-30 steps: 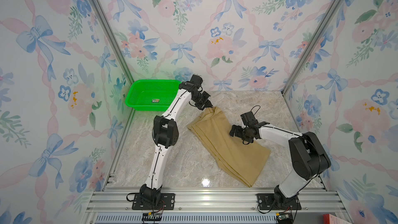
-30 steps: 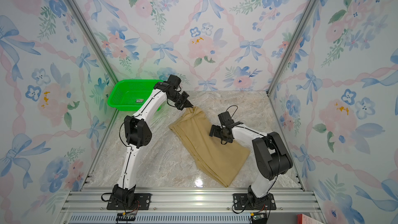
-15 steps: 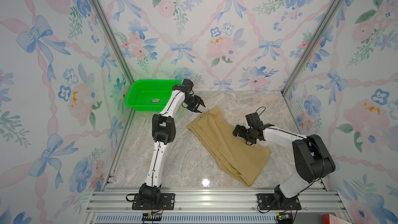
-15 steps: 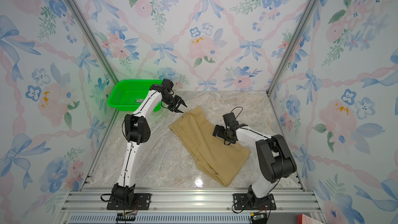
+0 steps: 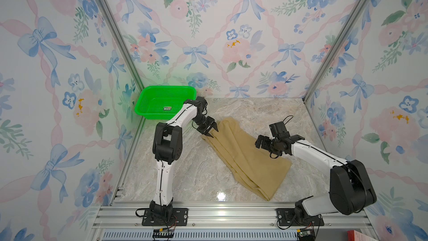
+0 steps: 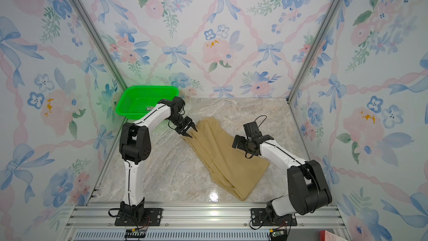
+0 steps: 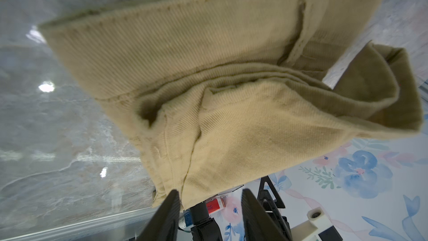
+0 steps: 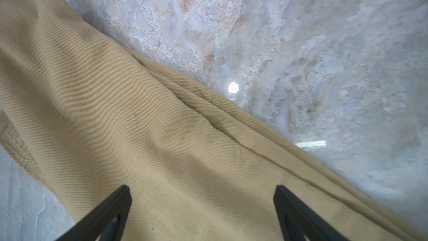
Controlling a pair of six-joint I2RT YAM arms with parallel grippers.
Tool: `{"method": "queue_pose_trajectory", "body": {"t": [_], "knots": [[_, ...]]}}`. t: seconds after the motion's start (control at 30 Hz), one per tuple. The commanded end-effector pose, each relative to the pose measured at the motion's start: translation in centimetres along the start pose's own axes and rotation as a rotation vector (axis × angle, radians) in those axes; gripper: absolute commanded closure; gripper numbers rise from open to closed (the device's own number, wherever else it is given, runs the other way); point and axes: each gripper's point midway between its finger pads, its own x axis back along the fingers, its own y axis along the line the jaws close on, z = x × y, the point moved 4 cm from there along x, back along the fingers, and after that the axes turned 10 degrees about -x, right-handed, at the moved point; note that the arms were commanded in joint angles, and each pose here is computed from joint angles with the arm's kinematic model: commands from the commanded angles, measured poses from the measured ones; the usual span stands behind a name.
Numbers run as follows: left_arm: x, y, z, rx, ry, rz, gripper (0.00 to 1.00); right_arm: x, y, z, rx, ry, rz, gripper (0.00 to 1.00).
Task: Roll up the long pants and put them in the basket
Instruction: Adjust the long pant at the center of the board.
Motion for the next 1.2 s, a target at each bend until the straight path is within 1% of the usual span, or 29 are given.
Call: {"method": "queue_pose_trajectory", "body": {"t": [0.0,0.27,0.5,0.57,0.73,0.87,0.97,1.17], "knots": [[-1.6,-0.1,-1.9,-0.047,-0.022,-0.002,0.54,-0.1,-0.9,1.2,0.006,0.029,0.047,0.00],[-3.5,0.0,-3.6,-0.030,-0.008,-0.049,0.55,0.5,-0.7,1.3,0.003,0.018,0.042,0.00],[-4.5,1.6,-3.3,-0.001,0.019,-0.094,0.56,0.2,-0.8,1.4,0.001,0.017,0.044,0.00],[-4.5,2.1,-2.9,0.000,0.031,-0.104,0.56,0.1,-0.8,1.4,0.000,0.019,0.045,0.00],[-4.0,3.1,-2.0,-0.018,0.018,-0.128,0.56,-0.2,-1.0,1.8,-0.034,0.024,0.050,0.00],[-4.6,3.5,-1.9,-0.010,0.031,-0.121,0.55,-0.6,-1.2,2.0,-0.042,0.031,0.056,0.00],[-4.2,3.2,-1.7,-0.016,0.019,-0.112,0.55,-0.8,-1.2,2.1,-0.043,0.034,0.056,0.00],[-4.2,3.9,-1.8,-0.022,0.012,-0.158,0.57,-0.9,-1.1,2.2,-0.050,0.034,0.055,0.00]]}}
